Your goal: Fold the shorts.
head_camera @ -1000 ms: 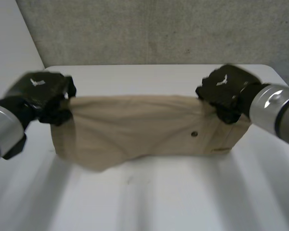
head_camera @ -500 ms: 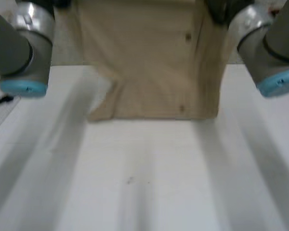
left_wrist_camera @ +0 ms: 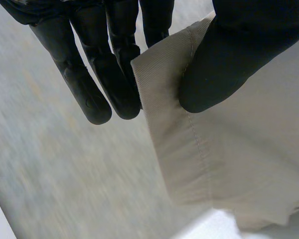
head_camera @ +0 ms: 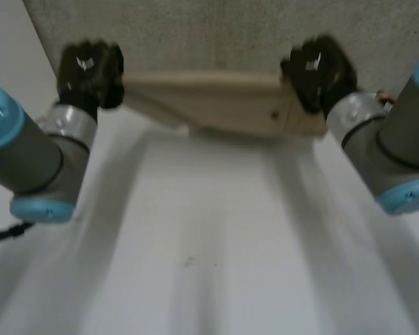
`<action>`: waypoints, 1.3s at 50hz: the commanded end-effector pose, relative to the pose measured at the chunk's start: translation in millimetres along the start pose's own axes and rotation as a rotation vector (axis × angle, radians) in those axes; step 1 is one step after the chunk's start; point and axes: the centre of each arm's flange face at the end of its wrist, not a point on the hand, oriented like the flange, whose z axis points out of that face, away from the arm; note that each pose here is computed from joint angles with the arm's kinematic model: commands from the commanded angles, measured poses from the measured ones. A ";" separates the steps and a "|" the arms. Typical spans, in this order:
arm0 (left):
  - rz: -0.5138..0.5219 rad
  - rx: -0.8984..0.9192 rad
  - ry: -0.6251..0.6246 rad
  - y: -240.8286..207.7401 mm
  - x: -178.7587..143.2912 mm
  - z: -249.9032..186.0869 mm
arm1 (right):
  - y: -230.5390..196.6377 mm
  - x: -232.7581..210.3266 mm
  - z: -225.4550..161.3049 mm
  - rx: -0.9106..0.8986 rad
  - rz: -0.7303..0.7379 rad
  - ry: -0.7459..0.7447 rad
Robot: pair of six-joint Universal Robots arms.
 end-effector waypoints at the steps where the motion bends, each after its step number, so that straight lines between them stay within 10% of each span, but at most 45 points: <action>1: 0.011 -0.205 0.061 54.8 16.8 -39.7 | 61.6 -56.1 -16.7 -0.243 0.043 -0.205; 28: 0.323 -0.825 0.330 -17.4 -9.7 -221.0 | 10.8 -48.3 -175.0 -0.608 -0.178 -0.797; 65: 0.324 -0.419 0.351 -42.3 9.2 -144.7 | 14.2 -46.0 -159.4 -0.466 -0.097 -0.701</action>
